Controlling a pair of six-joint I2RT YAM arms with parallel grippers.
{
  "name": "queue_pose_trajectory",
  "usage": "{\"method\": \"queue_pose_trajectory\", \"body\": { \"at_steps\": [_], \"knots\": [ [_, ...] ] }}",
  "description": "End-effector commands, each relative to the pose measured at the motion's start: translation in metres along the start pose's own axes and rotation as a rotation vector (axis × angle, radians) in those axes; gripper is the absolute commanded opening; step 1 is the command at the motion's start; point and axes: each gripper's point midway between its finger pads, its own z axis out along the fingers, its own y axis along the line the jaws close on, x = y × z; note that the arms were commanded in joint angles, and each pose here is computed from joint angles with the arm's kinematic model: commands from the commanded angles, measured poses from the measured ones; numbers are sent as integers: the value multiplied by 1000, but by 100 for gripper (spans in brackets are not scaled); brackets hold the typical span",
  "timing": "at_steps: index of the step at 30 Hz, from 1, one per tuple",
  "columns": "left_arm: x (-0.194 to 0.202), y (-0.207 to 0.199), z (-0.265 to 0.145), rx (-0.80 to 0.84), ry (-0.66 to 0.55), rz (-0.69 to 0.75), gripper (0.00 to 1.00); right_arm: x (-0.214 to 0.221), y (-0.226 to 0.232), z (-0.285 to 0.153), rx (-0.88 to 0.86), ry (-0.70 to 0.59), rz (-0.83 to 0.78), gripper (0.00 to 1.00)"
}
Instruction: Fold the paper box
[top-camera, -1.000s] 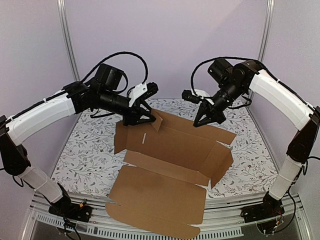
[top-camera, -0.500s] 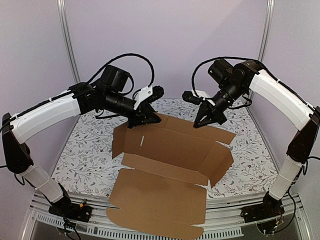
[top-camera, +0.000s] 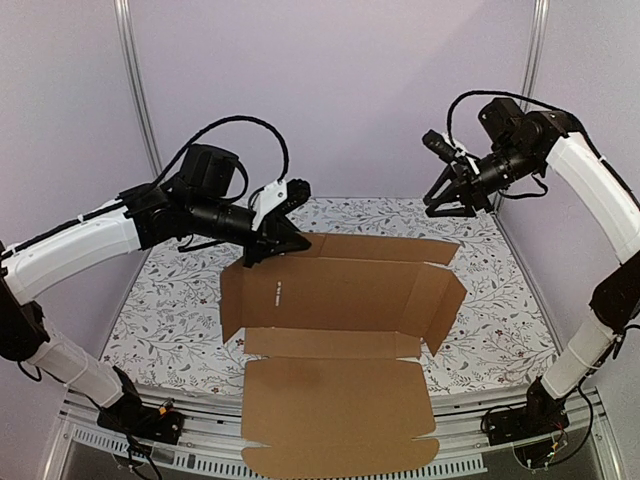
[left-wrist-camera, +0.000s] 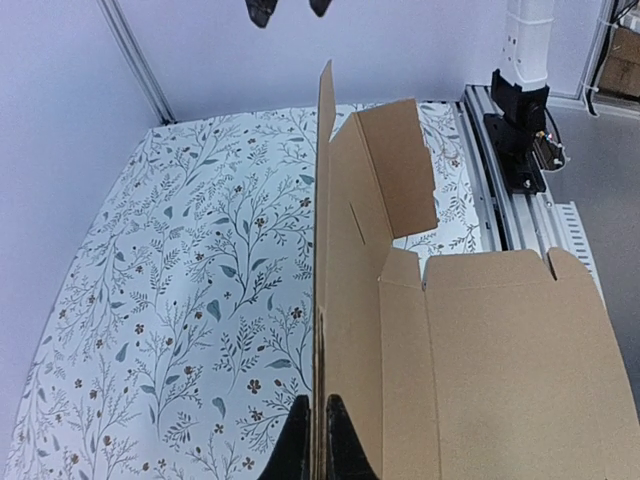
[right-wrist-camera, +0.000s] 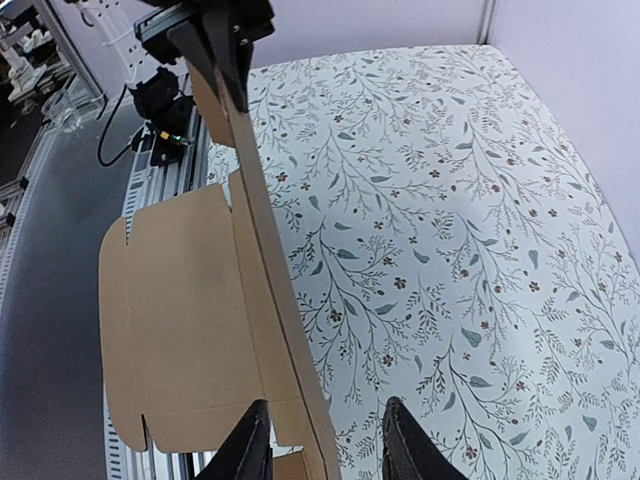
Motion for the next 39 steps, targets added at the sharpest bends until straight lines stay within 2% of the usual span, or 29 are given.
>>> {"method": "queue_pose_trajectory", "body": {
  "at_steps": [1, 6, 11, 21, 28, 39],
  "knots": [
    [-5, 3, -13, -51, -45, 35, 0, 9, -14, -36, 29, -78, 118, 37],
    [0, 2, -18, -84, -71, 55, 0, 44, -64, -28, 130, -51, 219, 36],
    [8, 6, -19, -118, -70, 54, 0, 69, -76, -11, 116, -11, 284, 35],
    [9, 21, -29, -192, -128, 27, 0, 82, -64, 8, 103, 33, 267, 34],
    [12, 24, -27, -197, -132, 12, 0, 61, -41, 24, 44, 26, 202, 35],
    [14, 26, -25, -177, -132, -30, 0, 41, 8, 21, -101, 15, 128, 50]
  ]
}}
